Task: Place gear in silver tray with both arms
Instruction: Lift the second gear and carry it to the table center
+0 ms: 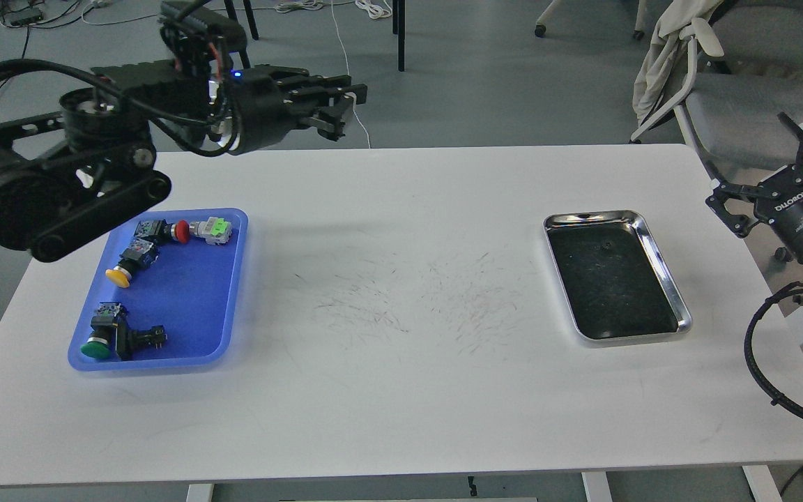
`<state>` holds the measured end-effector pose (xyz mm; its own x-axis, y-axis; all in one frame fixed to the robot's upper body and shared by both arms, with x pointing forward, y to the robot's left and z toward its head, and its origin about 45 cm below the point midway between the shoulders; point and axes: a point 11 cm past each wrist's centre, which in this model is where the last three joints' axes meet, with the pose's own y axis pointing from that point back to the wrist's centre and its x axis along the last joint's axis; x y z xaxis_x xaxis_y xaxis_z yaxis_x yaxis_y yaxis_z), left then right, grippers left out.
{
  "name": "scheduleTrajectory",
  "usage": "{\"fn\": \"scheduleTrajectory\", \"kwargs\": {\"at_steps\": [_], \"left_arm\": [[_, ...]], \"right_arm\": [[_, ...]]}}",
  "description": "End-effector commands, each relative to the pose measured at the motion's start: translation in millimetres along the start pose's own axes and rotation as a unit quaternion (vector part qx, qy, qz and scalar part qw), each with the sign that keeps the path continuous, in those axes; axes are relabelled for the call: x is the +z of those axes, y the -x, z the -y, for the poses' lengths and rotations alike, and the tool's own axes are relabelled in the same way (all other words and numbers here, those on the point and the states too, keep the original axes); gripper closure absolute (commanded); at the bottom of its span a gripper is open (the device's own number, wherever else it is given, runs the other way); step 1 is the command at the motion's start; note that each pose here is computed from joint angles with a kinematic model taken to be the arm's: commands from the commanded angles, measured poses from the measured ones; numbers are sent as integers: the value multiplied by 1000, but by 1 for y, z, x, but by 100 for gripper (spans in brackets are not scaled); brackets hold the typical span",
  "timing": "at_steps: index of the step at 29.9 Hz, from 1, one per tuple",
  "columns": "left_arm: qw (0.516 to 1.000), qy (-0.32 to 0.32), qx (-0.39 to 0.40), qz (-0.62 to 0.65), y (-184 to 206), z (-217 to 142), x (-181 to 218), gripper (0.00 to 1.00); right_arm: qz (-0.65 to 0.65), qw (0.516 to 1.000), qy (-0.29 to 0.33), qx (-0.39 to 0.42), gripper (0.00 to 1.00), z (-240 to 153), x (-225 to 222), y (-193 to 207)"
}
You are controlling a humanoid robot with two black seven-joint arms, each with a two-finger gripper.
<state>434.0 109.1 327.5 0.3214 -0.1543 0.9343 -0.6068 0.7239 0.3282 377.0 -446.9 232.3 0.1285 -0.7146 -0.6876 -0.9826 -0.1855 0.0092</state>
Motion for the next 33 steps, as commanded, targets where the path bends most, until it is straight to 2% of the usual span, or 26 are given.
{"fn": "scheduleTrajectory", "kwargs": {"at_steps": [1, 5, 7, 14, 20, 27, 33], "left_arm": [[999, 47, -14, -9, 19, 51, 61, 94], [995, 78, -33, -42, 52, 91, 111, 94], [997, 59, -37, -44, 64, 97, 102, 94], [996, -5, -63, -57, 113, 94, 60, 94], [992, -7, -103, -77, 170, 86, 68, 94], [985, 26, -152, -83, 242, 66, 109, 94], [984, 27, -154, -87, 249, 64, 115, 94]], "right_arm": [[-2, 1000, -4, 1, 4, -1, -4, -1], [-8, 1000, -12, 5, 4, -2, -13, -2], [-9, 1000, -18, 5, 4, -3, -18, -3], [-12, 999, -20, 33, 4, -5, -22, -11], [-9, 998, -34, 45, 5, -4, -30, -12], [-5, 997, -50, 53, 5, -3, -39, -11], [-4, 997, -52, 52, 5, -3, -40, -10]]}}
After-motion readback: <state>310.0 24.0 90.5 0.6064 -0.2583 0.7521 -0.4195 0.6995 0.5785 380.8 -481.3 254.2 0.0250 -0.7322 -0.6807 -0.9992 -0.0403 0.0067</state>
